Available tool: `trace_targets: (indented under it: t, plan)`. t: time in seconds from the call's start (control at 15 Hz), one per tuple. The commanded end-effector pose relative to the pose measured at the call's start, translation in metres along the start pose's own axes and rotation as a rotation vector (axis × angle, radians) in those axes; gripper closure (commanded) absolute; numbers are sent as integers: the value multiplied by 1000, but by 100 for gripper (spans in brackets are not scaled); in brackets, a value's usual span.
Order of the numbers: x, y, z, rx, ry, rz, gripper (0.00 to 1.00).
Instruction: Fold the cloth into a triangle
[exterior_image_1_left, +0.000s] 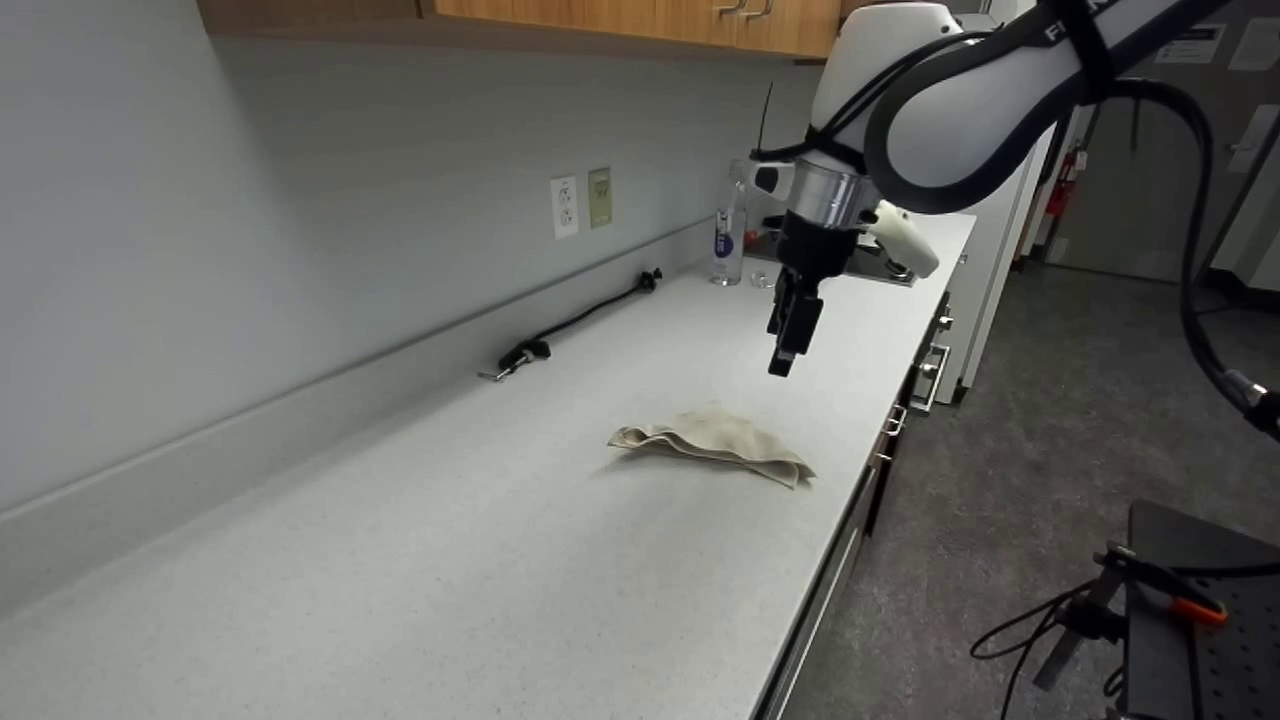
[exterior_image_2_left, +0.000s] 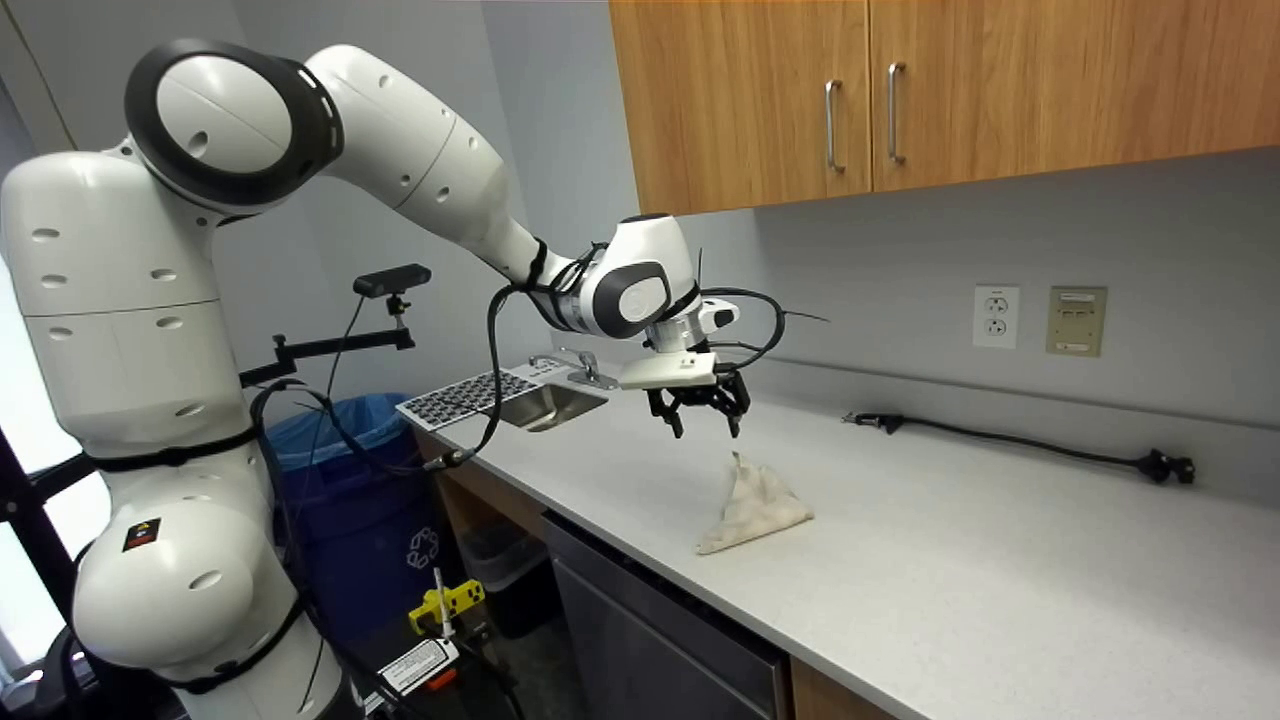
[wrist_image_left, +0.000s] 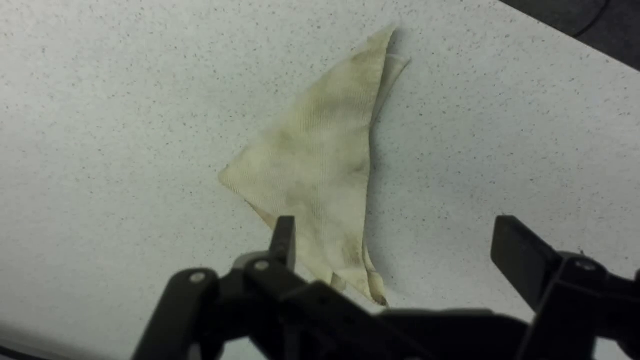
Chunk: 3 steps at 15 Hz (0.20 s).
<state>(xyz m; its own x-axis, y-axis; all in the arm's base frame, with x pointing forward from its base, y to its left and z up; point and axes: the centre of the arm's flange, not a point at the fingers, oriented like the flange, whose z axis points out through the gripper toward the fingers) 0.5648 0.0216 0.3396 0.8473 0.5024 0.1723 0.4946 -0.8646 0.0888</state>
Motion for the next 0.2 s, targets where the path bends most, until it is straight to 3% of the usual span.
trace_targets:
  t: [0.0,0.13]
  plan:
    - [0,0,0,0,0,0,0]
    - [0,0,0,0,0,0,0]
